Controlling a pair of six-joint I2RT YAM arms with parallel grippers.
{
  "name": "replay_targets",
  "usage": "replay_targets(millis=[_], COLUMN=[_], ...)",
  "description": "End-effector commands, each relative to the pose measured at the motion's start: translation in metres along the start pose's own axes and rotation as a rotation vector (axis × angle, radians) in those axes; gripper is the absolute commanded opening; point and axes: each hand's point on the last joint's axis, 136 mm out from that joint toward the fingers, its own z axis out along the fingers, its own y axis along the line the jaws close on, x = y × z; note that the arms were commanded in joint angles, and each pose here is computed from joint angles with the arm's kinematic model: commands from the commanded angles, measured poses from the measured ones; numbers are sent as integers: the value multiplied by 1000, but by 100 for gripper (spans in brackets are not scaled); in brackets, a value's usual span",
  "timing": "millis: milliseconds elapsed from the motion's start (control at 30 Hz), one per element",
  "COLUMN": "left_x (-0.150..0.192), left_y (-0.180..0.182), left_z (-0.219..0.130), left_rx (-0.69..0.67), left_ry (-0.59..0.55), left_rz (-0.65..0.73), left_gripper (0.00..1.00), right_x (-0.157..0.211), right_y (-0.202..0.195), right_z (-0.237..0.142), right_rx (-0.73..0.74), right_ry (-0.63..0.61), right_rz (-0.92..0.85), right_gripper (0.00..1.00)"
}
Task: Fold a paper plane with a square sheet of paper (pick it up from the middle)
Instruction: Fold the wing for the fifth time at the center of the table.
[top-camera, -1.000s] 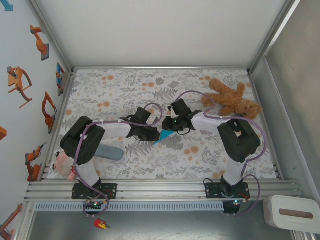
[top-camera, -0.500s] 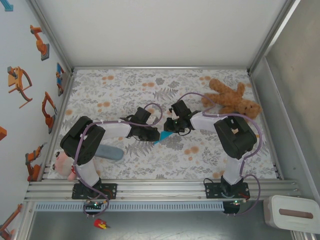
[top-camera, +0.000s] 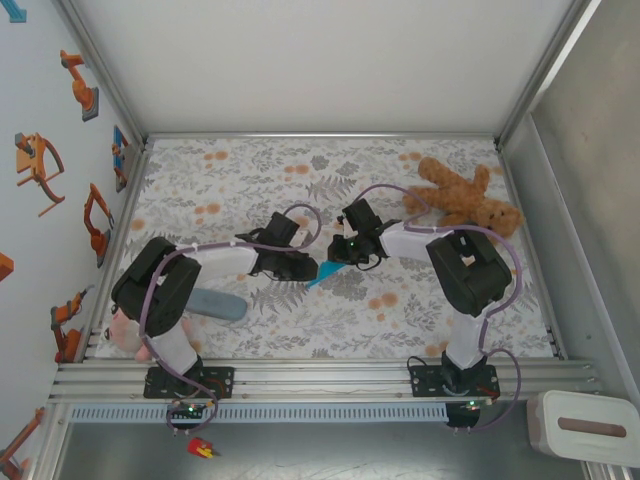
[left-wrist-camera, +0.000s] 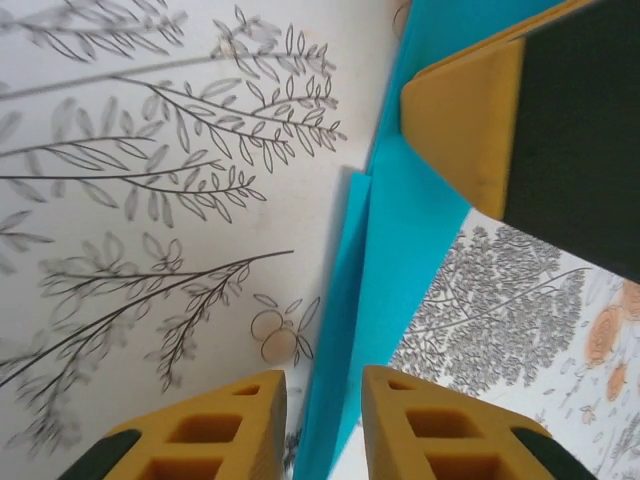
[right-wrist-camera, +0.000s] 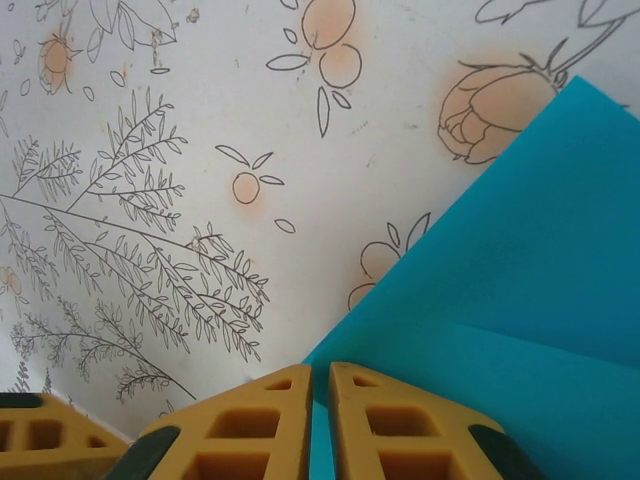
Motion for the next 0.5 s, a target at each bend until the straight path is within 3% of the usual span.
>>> replay_targets(millis=[0, 100, 333, 467], left_x=[-11, -14, -16, -13], left_y=[0, -14, -49, -54], left_z=[-26, -32, -14, 4], left_rx=[-45, 20, 203, 218], left_ry=[-67, -86, -51, -7], left_rz=[-23, -32, -52, -54], left_gripper=[29, 30, 15, 9], right_x=[28, 29, 31, 33], right_y=[-40, -40, -42, -43], right_z=[14, 14, 16, 17], right_rx=[137, 140, 144, 144], right_ry=[102, 107, 122, 129], right_rz=[41, 45, 55, 61], right_gripper=[14, 13, 9, 6])
